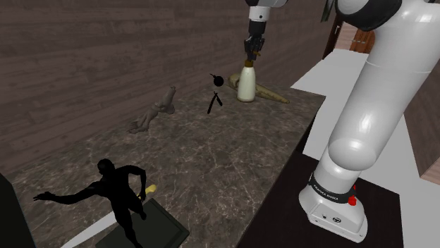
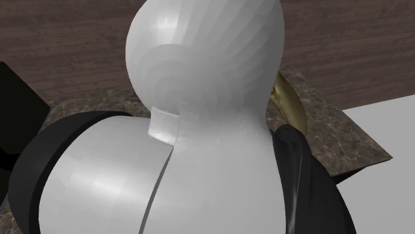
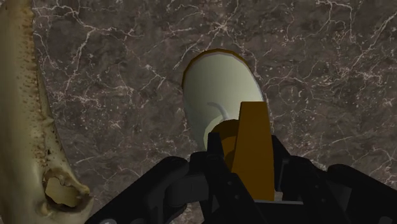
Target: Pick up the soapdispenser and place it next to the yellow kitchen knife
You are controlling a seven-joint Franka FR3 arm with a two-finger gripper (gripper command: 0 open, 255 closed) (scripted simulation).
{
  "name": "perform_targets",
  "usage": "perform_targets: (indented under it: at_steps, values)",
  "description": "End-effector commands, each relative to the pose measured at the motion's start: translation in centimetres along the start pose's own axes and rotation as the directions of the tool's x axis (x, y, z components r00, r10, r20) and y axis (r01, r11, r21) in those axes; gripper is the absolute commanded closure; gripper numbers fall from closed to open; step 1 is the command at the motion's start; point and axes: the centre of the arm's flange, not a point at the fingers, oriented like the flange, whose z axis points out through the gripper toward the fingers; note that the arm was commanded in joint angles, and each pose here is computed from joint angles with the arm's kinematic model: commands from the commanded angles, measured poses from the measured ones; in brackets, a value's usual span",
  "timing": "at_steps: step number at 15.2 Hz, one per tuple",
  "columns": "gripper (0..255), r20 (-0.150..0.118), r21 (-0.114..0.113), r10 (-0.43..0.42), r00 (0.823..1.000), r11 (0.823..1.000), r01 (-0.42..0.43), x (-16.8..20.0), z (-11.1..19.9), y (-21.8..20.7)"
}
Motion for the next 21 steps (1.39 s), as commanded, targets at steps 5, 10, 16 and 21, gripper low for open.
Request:
perform_targets:
  at_steps: [5, 10, 16, 21]
  values:
    - [255, 0.000, 0.000, 0.000, 1.000, 1.000, 0.000, 0.3, -3.2, 0.0]
    - [255, 0.000, 0.000, 0.000, 1.000, 1.000, 0.000, 0.5, -5.8, 0.0]
    - [255, 0.000, 0.000, 0.000, 1.000, 1.000, 0.000, 0.7, -9.0, -0.1]
    - [255, 0.000, 0.000, 0.000, 1.000, 1.000, 0.000, 0.8, -11.6, -0.1]
